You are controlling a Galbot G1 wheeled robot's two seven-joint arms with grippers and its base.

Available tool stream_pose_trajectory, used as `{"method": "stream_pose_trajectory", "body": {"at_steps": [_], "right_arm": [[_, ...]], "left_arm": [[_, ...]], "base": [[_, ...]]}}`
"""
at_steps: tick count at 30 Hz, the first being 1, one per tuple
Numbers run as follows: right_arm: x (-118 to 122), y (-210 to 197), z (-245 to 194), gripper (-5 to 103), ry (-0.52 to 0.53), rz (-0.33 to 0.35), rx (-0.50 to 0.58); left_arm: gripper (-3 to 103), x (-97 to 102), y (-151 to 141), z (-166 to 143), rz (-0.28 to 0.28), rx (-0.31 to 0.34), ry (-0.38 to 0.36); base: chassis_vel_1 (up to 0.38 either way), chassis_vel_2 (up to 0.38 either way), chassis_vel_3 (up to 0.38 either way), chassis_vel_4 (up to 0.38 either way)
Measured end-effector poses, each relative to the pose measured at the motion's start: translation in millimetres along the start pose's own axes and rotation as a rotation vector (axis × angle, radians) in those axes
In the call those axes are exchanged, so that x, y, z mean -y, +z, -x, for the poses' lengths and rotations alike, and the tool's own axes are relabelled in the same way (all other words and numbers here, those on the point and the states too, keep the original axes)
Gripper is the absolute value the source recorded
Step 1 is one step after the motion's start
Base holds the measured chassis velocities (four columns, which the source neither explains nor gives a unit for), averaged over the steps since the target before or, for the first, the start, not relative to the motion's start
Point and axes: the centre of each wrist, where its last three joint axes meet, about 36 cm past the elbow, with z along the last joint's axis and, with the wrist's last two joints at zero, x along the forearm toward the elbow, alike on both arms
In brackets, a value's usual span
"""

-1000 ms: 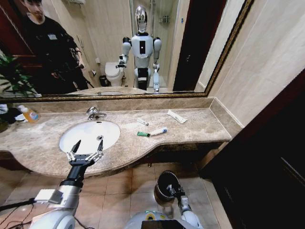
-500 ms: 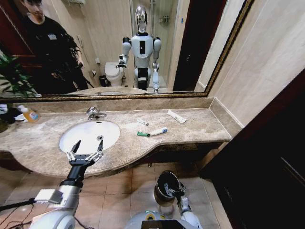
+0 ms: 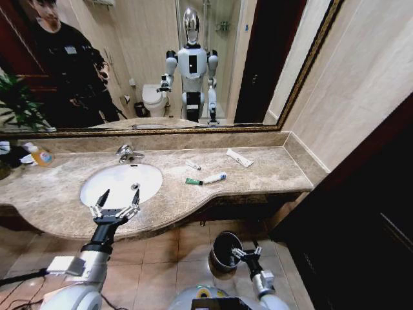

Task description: Pick up the trash from the sink and place it in the trash bin.

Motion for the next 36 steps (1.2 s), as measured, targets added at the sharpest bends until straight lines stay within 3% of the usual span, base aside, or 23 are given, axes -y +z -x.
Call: {"method": "stream_pose_trajectory", "body": {"at_steps": [5, 9, 15, 20, 23, 36], "right_arm": [[-3.4, -49.2, 14.7, 100, -0.022, 0.002, 0.074], [0.4, -97.5, 57.7, 100, -0.022, -0.027, 0.155], [15.3, -146.8, 96.9, 100, -0.053, -0.064, 0.160], [32.7, -167.3, 130.8, 100, -0.076, -0.111, 0.158], [54.1, -187.4, 179.4, 100, -0.075, -0.132, 0.153], [86.4, -218.3, 300.4, 100, -0.087, -0.143, 0.060]], "left_arm": [[100, 0.0, 0.0, 0.0, 0.000, 0.000, 0.000], [100, 0.0, 0.0, 0.0, 0.000, 0.000, 0.000], [100, 0.0, 0.0, 0.0, 0.000, 0.000, 0.000], [100, 0.0, 0.0, 0.0, 0.000, 0.000, 0.000], [100, 0.0, 0.0, 0.0, 0.000, 0.000, 0.000], [100, 0.0, 0.0, 0.0, 0.000, 0.000, 0.000]], "base": [[0.000, 0.000, 0.000, 0.000], [0.000, 0.000, 0.000, 0.000], [0.000, 0.000, 0.000, 0.000], [0.000, 0.000, 0.000, 0.000], [0.000, 0.000, 0.000, 0.000], [0.000, 0.000, 0.000, 0.000]]}}
